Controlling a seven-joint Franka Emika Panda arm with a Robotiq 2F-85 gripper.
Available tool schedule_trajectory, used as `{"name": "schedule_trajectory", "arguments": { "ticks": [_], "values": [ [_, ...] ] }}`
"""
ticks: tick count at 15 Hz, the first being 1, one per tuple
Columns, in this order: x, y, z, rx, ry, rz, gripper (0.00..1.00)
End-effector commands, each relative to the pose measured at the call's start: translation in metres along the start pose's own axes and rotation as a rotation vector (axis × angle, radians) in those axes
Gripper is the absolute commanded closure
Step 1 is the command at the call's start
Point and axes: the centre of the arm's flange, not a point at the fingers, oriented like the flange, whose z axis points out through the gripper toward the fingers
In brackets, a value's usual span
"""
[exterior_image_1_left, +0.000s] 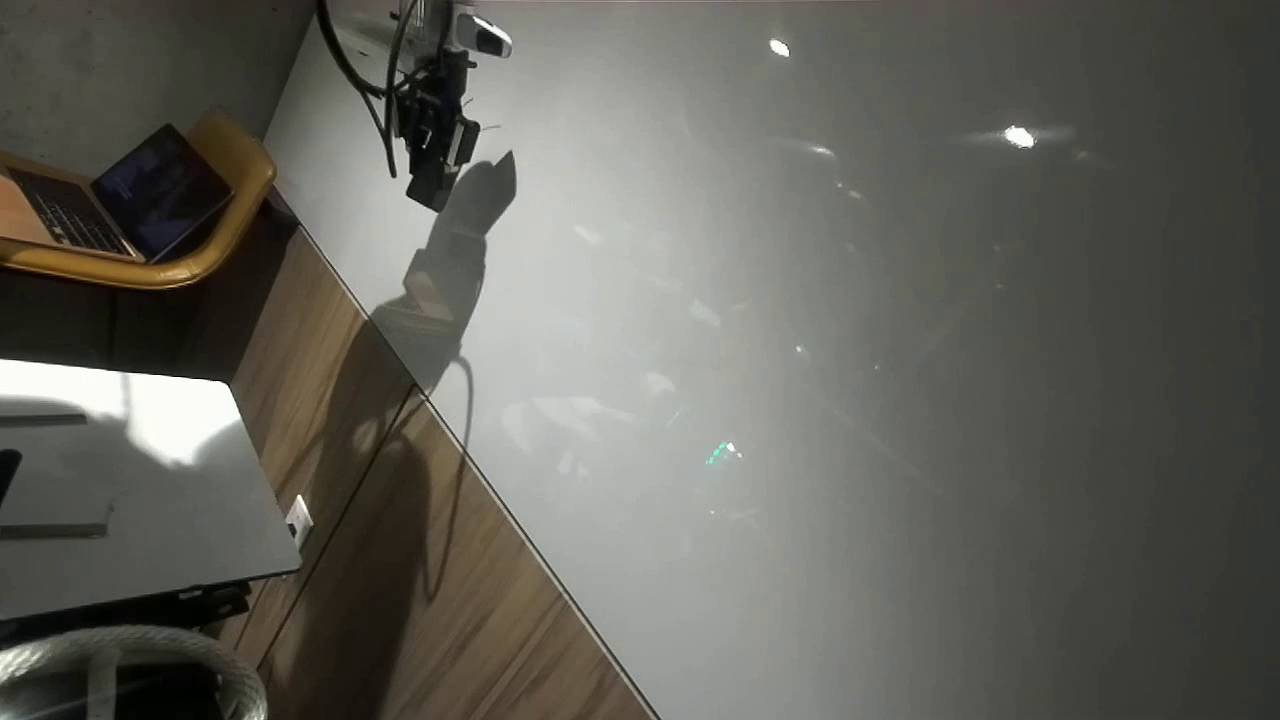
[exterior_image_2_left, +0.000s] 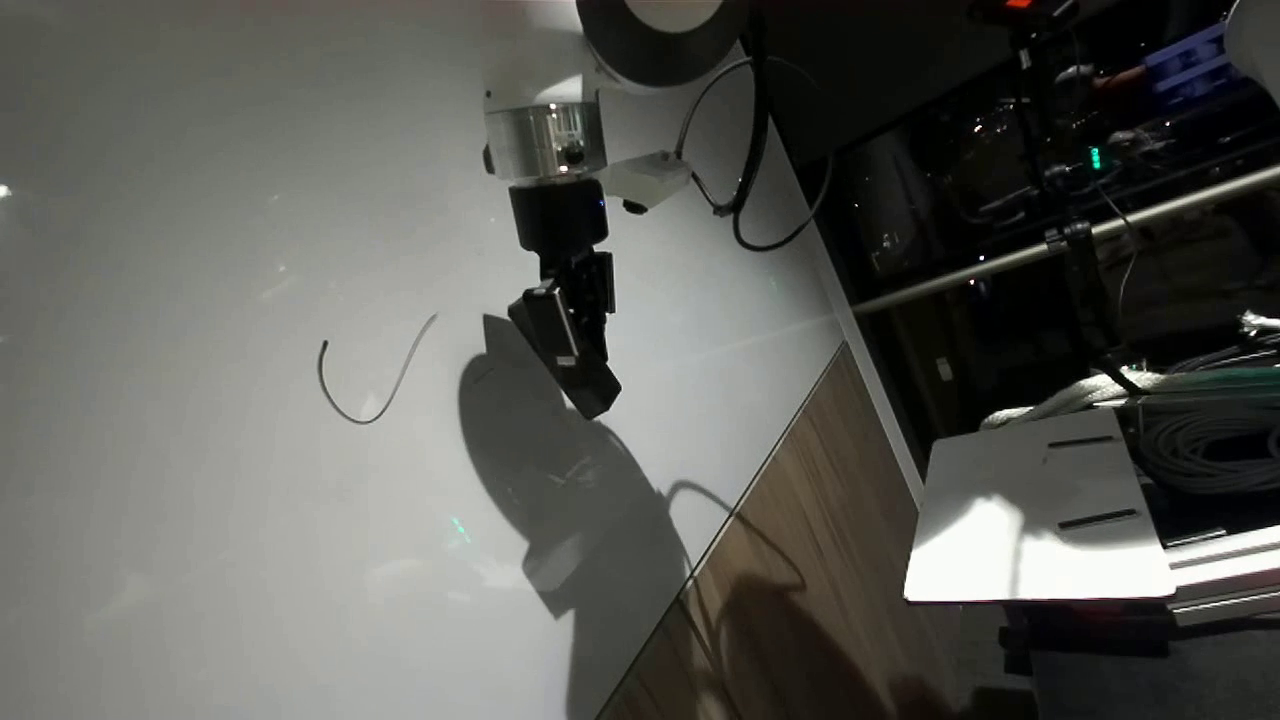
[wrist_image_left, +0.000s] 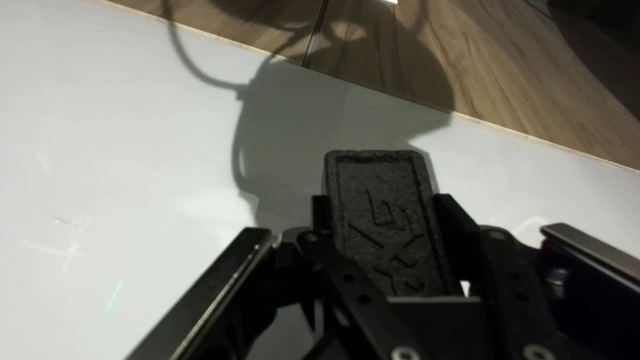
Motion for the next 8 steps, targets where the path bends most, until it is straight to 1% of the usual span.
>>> {"name": "schedule_trajectory", "arguments": {
  "ticks": [1,5,8],
  "values": [
    [0.05,-0.005,-0.01,-0.047,-0.003,-0.016,0.71],
    [0.092,-0.023,-0.007,-0.076,0.012,-0.041,0.71],
    [0.118,-0.058,0.005,-0.06,0.015,-0.063,0.71]
  ]
}}
